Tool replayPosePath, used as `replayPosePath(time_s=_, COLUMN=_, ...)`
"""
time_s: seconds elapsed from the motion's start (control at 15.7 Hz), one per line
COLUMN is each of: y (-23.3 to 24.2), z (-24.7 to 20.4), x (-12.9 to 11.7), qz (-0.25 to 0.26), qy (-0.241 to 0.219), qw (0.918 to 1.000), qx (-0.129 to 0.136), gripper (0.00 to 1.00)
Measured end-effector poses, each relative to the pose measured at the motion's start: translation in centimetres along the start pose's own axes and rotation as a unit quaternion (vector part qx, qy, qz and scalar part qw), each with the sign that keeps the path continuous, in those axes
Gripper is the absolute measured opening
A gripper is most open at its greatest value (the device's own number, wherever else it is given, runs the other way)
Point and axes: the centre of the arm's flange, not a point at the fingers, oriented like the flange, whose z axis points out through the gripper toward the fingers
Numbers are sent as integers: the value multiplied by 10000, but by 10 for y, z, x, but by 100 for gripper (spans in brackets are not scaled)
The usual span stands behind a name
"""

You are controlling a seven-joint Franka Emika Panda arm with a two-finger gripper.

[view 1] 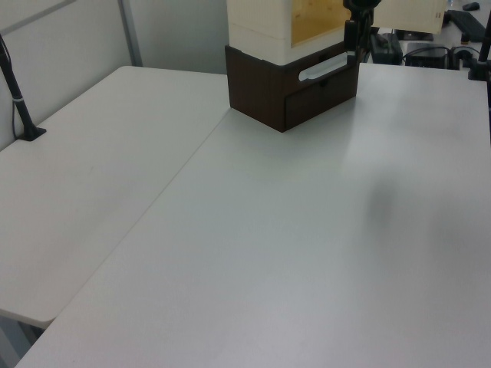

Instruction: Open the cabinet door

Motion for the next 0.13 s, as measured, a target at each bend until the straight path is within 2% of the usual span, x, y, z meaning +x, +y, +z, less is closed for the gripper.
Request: replayPosePath(time_s=0.13, y=2, z=0, x=0, qz=17, qy=-4, qw=10000, qx=-1, gripper=100)
